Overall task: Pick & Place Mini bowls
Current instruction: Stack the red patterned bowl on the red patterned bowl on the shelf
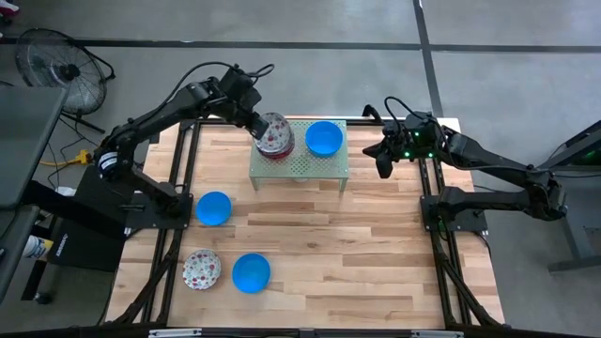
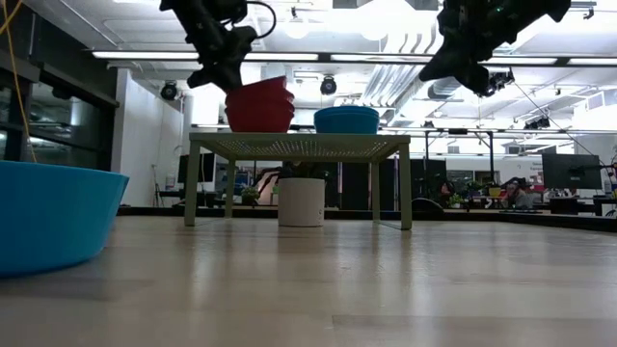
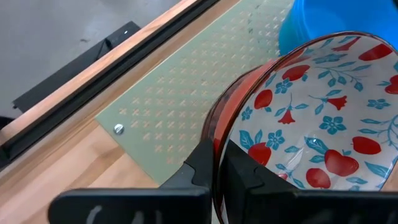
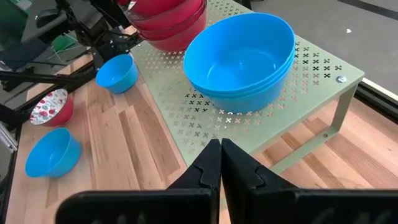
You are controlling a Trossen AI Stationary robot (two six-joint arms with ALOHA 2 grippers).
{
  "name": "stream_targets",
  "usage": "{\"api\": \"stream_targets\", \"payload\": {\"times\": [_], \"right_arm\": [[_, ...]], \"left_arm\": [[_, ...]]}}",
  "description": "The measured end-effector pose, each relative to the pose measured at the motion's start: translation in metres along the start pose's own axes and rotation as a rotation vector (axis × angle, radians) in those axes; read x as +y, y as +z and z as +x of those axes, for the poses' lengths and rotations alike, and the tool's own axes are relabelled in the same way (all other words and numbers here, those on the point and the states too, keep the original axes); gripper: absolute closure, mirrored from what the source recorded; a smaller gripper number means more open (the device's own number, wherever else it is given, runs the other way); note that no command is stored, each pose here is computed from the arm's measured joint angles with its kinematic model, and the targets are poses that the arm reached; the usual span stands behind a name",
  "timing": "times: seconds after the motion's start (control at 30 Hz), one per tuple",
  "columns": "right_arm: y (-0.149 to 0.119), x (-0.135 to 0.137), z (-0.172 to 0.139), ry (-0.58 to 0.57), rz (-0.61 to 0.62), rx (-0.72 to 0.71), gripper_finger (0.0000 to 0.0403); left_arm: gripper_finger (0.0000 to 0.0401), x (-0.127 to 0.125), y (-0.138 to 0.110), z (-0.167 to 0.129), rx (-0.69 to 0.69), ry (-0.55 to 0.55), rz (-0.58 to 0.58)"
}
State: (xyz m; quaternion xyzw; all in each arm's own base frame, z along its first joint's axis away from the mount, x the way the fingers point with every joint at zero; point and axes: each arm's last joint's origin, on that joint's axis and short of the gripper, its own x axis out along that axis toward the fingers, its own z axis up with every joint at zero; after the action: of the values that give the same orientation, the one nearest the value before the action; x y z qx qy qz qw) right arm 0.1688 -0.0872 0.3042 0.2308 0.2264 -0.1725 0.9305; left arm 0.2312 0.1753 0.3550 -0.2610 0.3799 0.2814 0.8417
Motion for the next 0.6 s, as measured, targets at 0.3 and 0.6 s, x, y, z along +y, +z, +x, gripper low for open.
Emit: {"api": "stream_targets", "payload": {"times": [0.3, 0.6], "right_arm": [[-0.0019, -0.0006, 0.0000, -0.007, 0.005, 0.019, 0.0403], [-0.0035, -0.0010, -0.0001, -0.009, 0.008, 0.036, 0.0403]], "left_arm": [[0.0397, -0.0001, 0.0000, 0.0000, 0.001, -0.004, 0.006], [0.0393, 0.0002, -0.0012, 0.0000, 0.013, 0.002, -0.003]]}}
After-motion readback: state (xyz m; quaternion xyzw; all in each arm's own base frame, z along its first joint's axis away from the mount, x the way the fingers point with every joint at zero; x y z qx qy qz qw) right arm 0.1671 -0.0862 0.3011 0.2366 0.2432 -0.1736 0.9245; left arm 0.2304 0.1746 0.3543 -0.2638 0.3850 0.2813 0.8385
